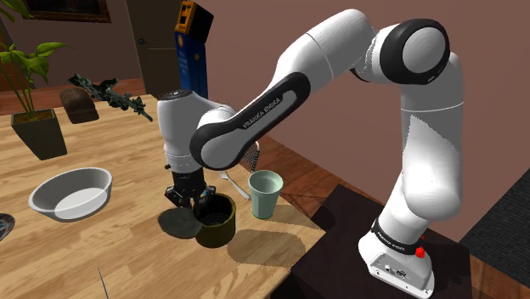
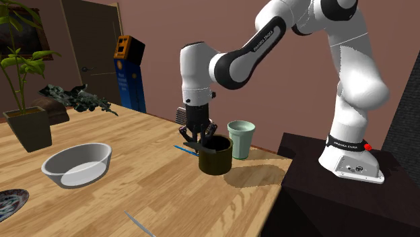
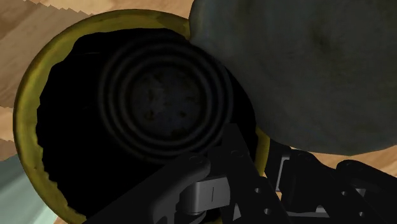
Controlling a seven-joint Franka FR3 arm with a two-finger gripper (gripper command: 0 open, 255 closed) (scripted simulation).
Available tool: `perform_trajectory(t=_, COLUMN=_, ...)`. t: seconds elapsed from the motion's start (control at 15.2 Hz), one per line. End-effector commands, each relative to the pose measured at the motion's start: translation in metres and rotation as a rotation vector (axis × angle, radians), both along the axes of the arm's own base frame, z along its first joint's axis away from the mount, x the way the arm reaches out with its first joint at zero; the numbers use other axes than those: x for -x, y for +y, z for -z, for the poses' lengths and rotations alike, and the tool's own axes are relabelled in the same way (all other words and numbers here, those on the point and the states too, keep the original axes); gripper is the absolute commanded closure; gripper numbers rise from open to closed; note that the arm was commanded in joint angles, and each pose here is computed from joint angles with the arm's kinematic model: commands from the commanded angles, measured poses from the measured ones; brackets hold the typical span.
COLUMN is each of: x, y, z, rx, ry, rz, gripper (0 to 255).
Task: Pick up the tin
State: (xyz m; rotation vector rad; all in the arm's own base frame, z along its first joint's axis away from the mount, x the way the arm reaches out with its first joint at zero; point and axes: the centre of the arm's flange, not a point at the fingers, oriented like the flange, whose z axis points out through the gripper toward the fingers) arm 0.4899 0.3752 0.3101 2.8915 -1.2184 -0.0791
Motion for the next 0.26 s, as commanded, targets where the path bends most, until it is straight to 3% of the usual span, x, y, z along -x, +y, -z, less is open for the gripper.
perform_trajectory(t=0.0, x=-0.0002, y=-0.0001, z=-0.0108, rx=0.000, ry=0.000, rz=0.000, gripper=255)
perform_trajectory(t=0.2, x=-0.0002, y=-0.0001, z=-0.0169, rx=0.000, ry=0.000, rz=0.000, gripper=255)
